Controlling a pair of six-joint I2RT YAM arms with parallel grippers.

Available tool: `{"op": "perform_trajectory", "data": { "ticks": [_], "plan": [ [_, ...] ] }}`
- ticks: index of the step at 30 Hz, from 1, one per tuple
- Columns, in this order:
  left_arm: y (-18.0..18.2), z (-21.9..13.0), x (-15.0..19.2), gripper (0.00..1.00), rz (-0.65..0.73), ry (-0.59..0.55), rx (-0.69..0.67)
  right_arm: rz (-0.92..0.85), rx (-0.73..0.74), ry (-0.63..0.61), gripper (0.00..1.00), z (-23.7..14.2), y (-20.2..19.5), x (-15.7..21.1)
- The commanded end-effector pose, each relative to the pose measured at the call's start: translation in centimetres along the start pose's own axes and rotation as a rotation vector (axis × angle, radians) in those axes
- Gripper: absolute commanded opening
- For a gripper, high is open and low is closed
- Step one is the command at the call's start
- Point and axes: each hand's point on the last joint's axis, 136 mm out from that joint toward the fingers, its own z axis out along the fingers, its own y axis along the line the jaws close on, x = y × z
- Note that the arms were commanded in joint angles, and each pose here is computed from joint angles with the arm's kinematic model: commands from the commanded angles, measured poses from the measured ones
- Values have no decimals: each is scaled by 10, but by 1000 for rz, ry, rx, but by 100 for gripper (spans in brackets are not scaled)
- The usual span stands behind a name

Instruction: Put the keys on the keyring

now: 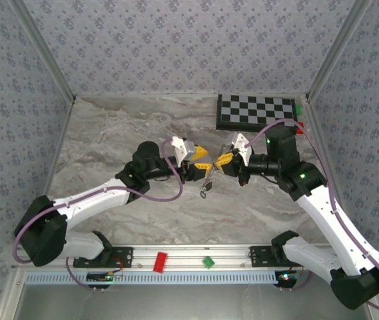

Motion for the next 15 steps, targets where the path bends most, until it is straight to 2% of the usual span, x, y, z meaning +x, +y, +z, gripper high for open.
{"op": "perform_trajectory", "data": {
  "ticks": [1,8,12,13,15],
  "plan": [
    [-9,-3,-25,56,82,-55,24,-8,-17,-25,0,-6,6,-13],
    [-7,0,-22,56,92,-22,24,-49,18,5,0,-8,2,-5],
    [2,-2,-21,57,110,23,-26,-88,30,78,0,-5,-5,4],
    [5,-3,-21,61,111,32,-45,-102,39,108,0,-4,-9,6],
    [11,-5,-20,63,122,47,-70,-130,56,166,0,-5,-15,6]
  ]
}}
